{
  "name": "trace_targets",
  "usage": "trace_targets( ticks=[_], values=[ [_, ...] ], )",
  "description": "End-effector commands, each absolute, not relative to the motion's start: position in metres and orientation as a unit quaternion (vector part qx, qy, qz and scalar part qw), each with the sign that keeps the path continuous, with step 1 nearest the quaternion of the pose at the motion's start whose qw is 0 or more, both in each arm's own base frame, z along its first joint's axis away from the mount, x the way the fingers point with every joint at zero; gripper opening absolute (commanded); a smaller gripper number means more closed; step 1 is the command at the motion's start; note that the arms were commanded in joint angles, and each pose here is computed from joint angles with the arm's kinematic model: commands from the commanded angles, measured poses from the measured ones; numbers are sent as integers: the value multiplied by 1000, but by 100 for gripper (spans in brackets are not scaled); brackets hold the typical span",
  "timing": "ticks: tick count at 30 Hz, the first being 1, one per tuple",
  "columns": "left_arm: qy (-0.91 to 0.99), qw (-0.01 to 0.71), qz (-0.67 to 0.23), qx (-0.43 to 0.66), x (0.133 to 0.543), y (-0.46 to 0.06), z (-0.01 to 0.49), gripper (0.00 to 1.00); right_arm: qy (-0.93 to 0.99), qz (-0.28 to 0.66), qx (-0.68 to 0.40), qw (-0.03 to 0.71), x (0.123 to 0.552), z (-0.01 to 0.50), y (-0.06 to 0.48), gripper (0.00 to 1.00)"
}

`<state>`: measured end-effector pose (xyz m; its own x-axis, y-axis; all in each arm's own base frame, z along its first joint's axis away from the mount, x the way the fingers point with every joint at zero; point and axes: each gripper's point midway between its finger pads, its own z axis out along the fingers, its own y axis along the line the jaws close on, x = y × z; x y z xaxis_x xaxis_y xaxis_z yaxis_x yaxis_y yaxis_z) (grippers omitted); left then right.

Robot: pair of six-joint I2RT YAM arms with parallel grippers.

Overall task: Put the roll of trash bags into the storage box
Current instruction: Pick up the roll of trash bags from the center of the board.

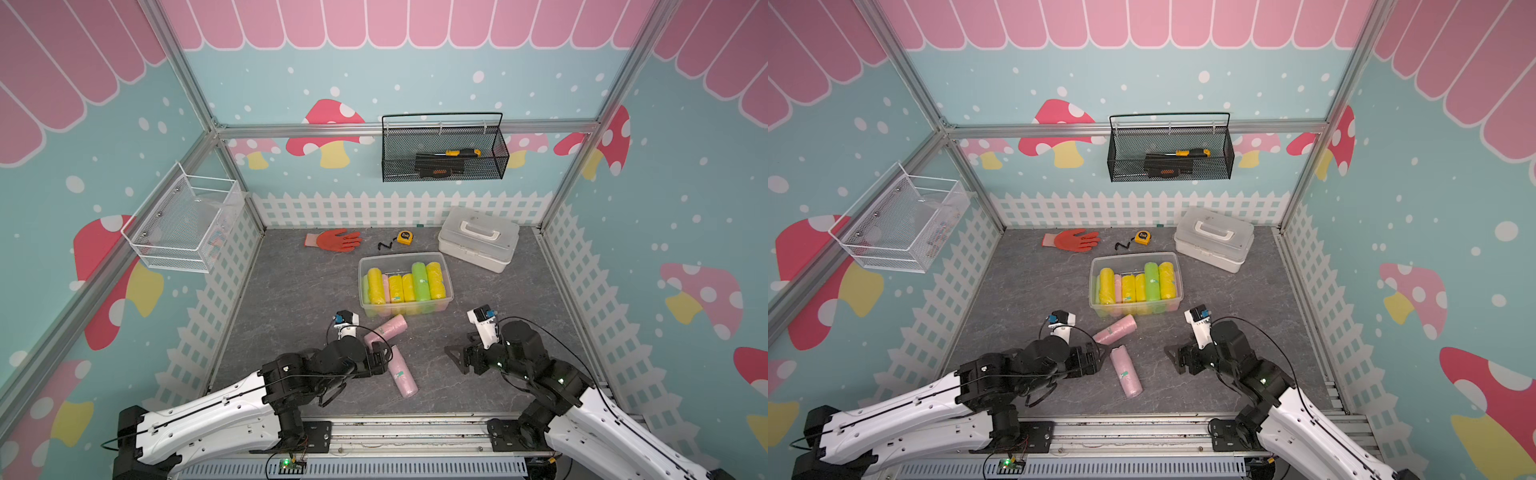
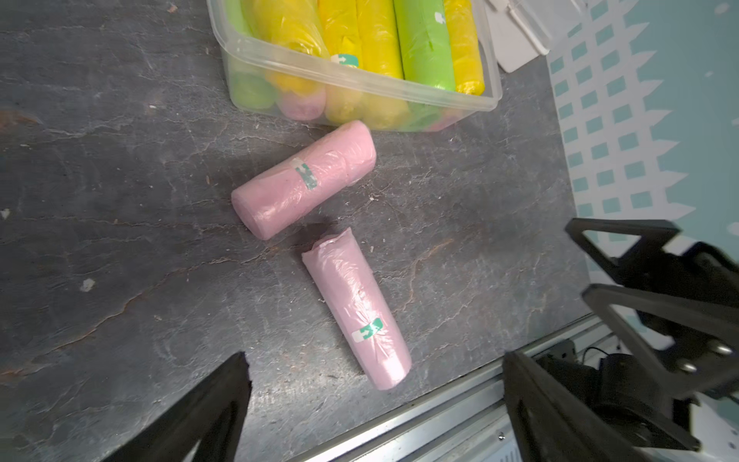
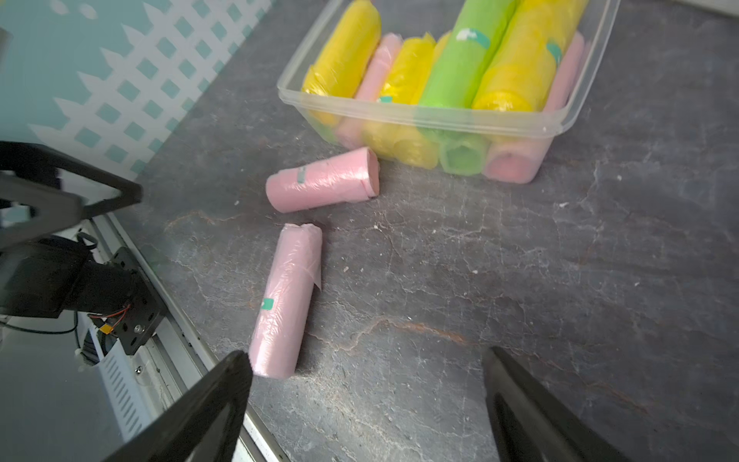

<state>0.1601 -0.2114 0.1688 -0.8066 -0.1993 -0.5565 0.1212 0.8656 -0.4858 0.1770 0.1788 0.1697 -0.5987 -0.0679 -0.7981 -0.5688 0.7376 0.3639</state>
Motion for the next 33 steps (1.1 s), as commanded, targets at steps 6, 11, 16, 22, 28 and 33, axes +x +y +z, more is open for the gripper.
trace_targets(
  ticks=[6,11,16,22,28,33],
  values=[
    [899,331,-272,-90,160,-227,125,99,792,332,-200,471,155,182,162,95],
    [876,356,-298,-130,164,-212,114,99,823,289,-172,458,165,154,150,96],
    [884,351,-276,-141,164,-208,110,99,818,300,-184,455,162,151,156,97],
    [898,314,-277,-134,159,-236,89,99,818,313,-176,450,159,145,156,97],
    [920,292,-217,-141,157,-247,81,99,827,301,-146,453,163,136,147,97],
    [945,270,-128,-135,156,-251,80,97,844,277,-120,443,168,128,139,96]
  ],
)
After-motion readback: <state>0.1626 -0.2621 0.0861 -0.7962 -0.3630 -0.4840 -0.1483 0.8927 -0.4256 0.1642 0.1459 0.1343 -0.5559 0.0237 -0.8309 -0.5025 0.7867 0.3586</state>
